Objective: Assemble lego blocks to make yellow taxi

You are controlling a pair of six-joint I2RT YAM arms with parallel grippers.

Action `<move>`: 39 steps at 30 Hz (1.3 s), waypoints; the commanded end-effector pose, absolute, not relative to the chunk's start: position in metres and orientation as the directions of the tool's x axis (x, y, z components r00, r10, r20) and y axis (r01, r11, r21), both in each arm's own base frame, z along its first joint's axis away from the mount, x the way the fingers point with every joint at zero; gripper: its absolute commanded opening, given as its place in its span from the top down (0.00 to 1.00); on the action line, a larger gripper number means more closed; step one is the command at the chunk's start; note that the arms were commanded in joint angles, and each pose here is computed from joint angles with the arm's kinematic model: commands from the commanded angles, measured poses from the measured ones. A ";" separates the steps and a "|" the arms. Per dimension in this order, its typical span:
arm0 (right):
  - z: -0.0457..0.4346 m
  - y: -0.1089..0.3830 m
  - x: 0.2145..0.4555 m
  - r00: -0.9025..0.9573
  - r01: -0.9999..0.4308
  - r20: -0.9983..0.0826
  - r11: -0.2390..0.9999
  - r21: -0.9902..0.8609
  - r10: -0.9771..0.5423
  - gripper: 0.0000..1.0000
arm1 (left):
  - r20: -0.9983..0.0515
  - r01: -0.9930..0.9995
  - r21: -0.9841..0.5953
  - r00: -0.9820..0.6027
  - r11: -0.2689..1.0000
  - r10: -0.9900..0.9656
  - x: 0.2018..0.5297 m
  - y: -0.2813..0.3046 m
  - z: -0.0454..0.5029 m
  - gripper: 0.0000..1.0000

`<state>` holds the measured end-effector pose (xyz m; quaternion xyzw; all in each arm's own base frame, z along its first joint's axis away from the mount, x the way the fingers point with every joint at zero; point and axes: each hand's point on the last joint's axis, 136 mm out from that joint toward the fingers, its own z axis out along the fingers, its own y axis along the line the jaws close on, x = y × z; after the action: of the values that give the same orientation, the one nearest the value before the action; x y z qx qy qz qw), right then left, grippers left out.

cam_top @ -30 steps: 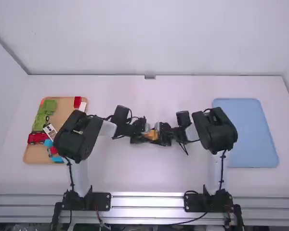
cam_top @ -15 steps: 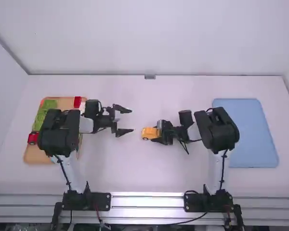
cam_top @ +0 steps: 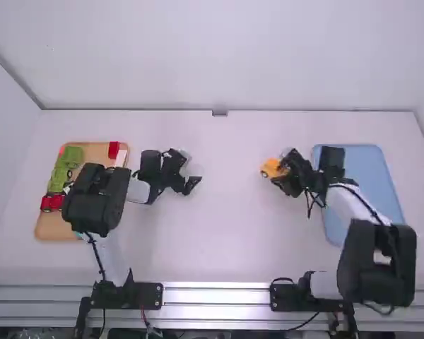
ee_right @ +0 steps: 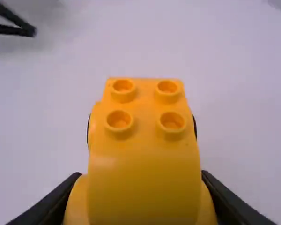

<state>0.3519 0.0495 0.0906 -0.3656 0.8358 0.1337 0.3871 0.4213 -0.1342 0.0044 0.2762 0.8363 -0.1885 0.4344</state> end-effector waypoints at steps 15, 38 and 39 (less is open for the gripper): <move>0.041 -0.172 0.355 -0.688 0.077 -0.723 0.997 0.002 0.055 0.70 | -0.673 0.261 0.005 -0.713 0.965 0.196 0.444 -0.100 -0.002 0.01; 0.101 -0.148 0.347 -0.880 0.128 -0.470 0.986 -0.105 0.064 0.02 | -0.602 0.277 0.175 -0.729 0.945 0.326 0.442 -0.127 0.118 0.01; 0.112 -0.139 0.351 -0.869 0.118 -0.494 0.985 -0.123 0.042 0.02 | -0.621 0.282 0.173 -0.712 0.944 0.327 0.438 -0.131 0.126 0.01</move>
<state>0.3413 -0.1455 0.0772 0.0516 0.9737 -0.0434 0.2177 0.4471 -0.1297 0.1004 0.1606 0.9359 0.0193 0.3130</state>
